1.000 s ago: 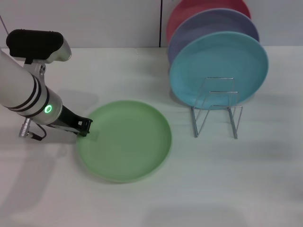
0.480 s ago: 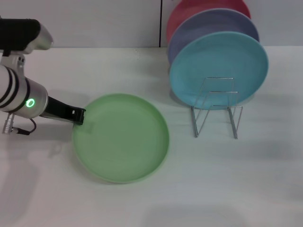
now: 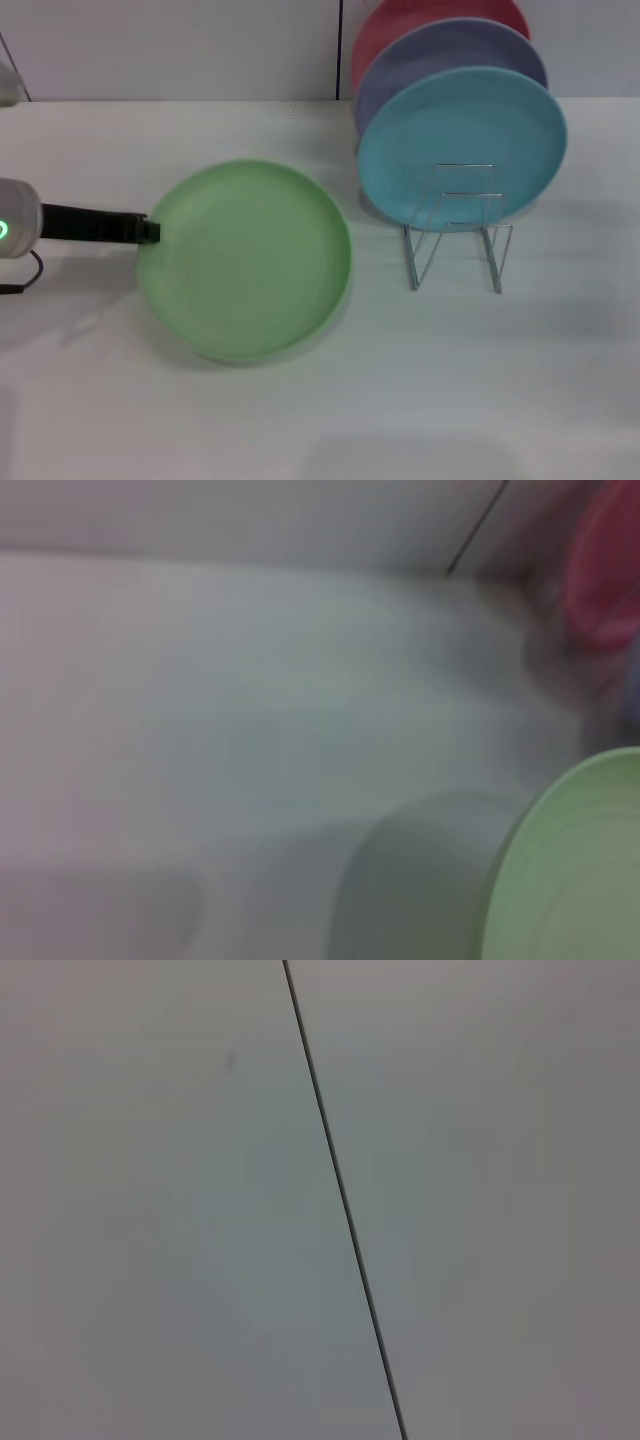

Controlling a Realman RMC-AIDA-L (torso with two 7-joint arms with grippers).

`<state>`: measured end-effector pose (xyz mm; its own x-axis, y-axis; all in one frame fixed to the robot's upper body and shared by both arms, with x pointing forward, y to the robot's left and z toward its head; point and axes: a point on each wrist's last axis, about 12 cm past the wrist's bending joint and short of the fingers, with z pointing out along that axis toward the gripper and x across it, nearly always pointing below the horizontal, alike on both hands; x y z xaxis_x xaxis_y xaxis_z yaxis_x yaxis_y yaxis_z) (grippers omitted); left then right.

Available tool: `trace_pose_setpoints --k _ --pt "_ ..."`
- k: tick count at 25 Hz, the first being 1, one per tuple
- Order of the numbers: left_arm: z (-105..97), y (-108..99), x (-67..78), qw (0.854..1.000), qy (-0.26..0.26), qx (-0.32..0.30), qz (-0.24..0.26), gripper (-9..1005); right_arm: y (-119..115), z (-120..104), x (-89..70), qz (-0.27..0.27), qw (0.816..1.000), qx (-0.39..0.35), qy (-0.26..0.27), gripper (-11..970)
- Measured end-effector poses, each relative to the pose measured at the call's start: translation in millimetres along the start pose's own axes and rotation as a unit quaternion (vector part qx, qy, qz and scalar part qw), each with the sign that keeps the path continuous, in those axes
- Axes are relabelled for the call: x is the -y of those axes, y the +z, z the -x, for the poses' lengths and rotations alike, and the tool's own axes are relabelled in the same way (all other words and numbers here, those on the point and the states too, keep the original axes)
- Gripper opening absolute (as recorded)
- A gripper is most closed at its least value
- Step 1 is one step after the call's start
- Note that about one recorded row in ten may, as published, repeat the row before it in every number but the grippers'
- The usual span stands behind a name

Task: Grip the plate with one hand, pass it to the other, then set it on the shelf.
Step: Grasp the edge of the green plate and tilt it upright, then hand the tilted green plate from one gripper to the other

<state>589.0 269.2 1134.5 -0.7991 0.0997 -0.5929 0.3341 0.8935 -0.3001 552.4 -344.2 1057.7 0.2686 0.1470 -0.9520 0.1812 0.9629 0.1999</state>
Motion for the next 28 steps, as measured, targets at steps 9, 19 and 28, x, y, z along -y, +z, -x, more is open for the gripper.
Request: trace_pose_setpoints --k 9,19,28 --pt "-28.6 -12.6 -26.0 0.991 -0.008 0.128 -0.039 41 -5.3 -1.8 -1.4 -0.002 1.000 0.001 0.004 453" --pt "-46.8 -1.5 -55.5 0.976 -0.016 0.214 0.018 38 -6.3 -3.9 -2.3 -0.003 1.000 -0.005 0.006 452" --pt "-28.2 -23.4 -69.6 0.969 -0.010 0.246 0.034 37 -6.3 -7.4 -2.4 -0.006 1.000 -0.019 0.006 452"
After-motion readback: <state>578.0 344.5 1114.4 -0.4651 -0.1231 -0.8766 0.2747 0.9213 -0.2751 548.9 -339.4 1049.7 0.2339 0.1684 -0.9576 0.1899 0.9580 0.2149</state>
